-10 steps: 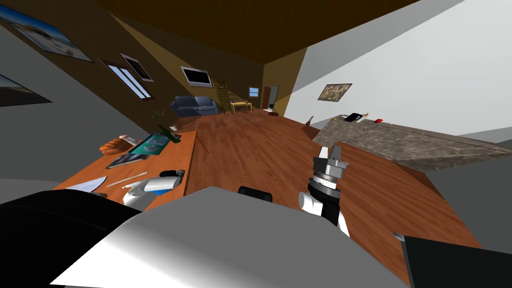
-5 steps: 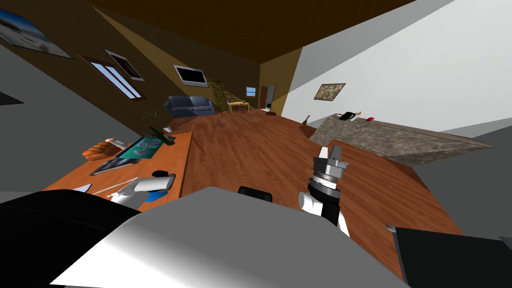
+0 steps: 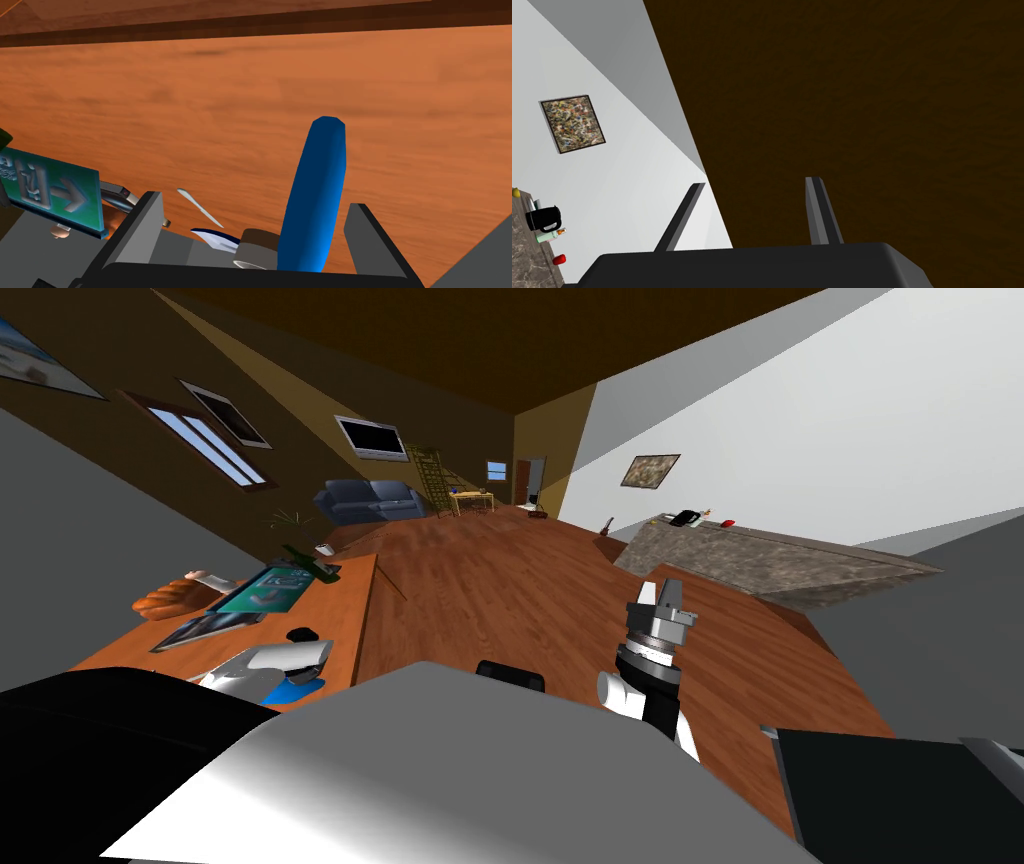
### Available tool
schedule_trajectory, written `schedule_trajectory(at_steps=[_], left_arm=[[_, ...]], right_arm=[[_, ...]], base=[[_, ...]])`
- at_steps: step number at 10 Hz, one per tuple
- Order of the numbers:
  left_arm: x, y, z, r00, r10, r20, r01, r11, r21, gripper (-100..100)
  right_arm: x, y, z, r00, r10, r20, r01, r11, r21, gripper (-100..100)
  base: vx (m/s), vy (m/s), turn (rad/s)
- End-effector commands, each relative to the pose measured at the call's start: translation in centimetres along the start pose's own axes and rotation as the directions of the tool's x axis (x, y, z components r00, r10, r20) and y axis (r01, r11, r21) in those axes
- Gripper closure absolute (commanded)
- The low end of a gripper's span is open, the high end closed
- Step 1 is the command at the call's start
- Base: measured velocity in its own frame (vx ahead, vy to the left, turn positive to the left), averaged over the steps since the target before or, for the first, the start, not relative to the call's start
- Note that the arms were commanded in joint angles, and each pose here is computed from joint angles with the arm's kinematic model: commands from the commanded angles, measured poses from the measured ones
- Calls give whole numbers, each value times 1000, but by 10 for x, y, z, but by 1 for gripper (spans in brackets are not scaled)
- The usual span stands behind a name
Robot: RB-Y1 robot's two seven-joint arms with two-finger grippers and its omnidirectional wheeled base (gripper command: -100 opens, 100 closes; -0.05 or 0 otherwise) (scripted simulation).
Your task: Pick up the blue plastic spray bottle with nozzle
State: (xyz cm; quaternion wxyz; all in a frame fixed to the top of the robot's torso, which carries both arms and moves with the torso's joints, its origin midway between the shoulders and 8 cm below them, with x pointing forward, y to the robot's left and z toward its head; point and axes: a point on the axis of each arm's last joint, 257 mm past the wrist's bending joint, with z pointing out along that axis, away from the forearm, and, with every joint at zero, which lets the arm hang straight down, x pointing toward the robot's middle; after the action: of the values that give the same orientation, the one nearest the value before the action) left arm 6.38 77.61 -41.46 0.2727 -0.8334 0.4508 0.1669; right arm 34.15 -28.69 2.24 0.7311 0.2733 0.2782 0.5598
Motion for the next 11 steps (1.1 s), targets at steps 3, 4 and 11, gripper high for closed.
schedule_trajectory(at_steps=[3, 4, 11], left_arm=[[-35, 27, 1, 998, -34, 52, 40, 994, -105, -100], [-45, 34, 1, 997, -46, 68, 55, 989, -136, -100], [-53, 33, 3, 996, -44, 72, 54, 988, -148, -100]], right_arm=[[0, 0, 0, 1000, 0, 0, 0, 1000, 0, 0], [0, 0, 0, 1000, 0, 0, 0, 1000, 0, 0], [0, 0, 0, 1000, 0, 0, 0, 1000, 0, 0]], base=[[11, 5, -52], [6, 9, -62], [25, 10, 43]])
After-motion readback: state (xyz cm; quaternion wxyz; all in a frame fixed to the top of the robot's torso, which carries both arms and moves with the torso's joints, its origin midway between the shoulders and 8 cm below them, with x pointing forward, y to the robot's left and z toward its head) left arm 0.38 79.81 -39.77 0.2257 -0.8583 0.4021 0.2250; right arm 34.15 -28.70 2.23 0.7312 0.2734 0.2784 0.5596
